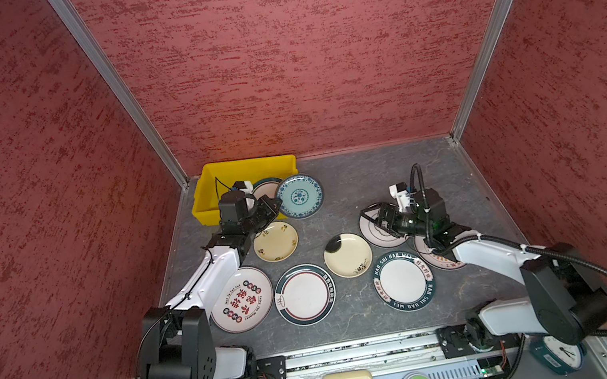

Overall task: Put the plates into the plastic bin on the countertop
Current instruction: 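Carry the floral plate into the yellow bin with left gripper while right withdraws, then lower the floral plate into the bin, open the left gripper, pull back, then move the right gripper to the orange sunburst plate edge, then grasp the orange sunburst plate edge with the right gripper and tilt it up, then lift the sunburst plate upright toward the left gripper while the left gripper approaches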

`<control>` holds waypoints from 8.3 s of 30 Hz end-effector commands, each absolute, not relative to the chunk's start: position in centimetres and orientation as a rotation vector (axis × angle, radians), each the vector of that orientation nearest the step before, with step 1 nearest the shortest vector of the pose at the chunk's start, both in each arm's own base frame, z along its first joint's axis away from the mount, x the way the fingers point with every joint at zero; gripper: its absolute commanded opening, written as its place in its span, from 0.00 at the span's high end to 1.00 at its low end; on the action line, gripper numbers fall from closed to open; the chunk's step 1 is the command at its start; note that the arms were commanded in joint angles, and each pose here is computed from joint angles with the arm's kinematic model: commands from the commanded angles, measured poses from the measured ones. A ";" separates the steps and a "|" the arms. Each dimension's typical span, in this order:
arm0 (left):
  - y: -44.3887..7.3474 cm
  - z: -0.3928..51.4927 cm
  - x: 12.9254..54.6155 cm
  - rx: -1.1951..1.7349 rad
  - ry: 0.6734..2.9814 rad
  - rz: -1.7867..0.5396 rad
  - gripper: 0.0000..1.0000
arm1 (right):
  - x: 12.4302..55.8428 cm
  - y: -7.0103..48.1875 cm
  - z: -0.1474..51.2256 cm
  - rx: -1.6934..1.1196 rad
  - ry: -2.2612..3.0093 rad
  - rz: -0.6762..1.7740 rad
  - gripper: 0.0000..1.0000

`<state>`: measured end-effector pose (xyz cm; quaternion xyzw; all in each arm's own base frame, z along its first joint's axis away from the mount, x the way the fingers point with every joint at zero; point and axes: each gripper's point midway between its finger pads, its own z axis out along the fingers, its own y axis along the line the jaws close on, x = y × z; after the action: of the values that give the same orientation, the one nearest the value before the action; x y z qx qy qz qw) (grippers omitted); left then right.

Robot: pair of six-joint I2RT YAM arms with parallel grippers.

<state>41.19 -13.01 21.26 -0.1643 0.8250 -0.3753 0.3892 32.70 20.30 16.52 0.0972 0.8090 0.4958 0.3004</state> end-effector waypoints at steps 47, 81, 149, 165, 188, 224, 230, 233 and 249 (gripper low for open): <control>-2.2 9.8 56.8 -0.588 2.367 -0.343 1.00 | 22.9 15.4 20.3 0.151 1.901 1.217 0.01; -6.2 18.1 54.4 -0.358 2.248 -0.327 0.01 | 24.4 11.4 19.2 0.366 2.046 0.892 0.01; -11.8 17.8 28.4 -0.212 2.075 -0.875 0.01 | 21.1 0.7 5.0 1.545 2.132 0.486 0.08; -11.5 17.7 28.2 -0.226 2.081 -0.857 0.01 | 20.7 0.2 3.5 1.625 2.018 0.519 0.39; -11.6 17.3 28.3 -0.259 2.095 -0.883 0.01 | 22.4 -0.1 1.7 1.675 1.879 0.604 0.69; -11.8 16.9 28.2 -0.305 2.102 -0.932 0.01 | 22.2 -2.3 5.7 1.587 1.768 0.516 1.00; -11.7 16.5 28.1 -0.316 2.120 -0.922 0.01 | 22.6 -2.4 7.4 1.495 1.791 0.502 1.00; -11.7 16.6 28.1 -0.315 2.117 -0.923 0.01 | 23.1 -2.6 9.0 1.422 1.812 0.462 1.00; -12.5 17.1 28.1 -0.311 2.091 -1.014 0.01 | 25.8 -0.4 14.1 1.186 1.923 0.543 1.00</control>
<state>28.09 -12.10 17.00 -0.1233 0.8295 -0.3796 0.3907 24.42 -1.48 11.89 0.5026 0.7514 0.1852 0.3854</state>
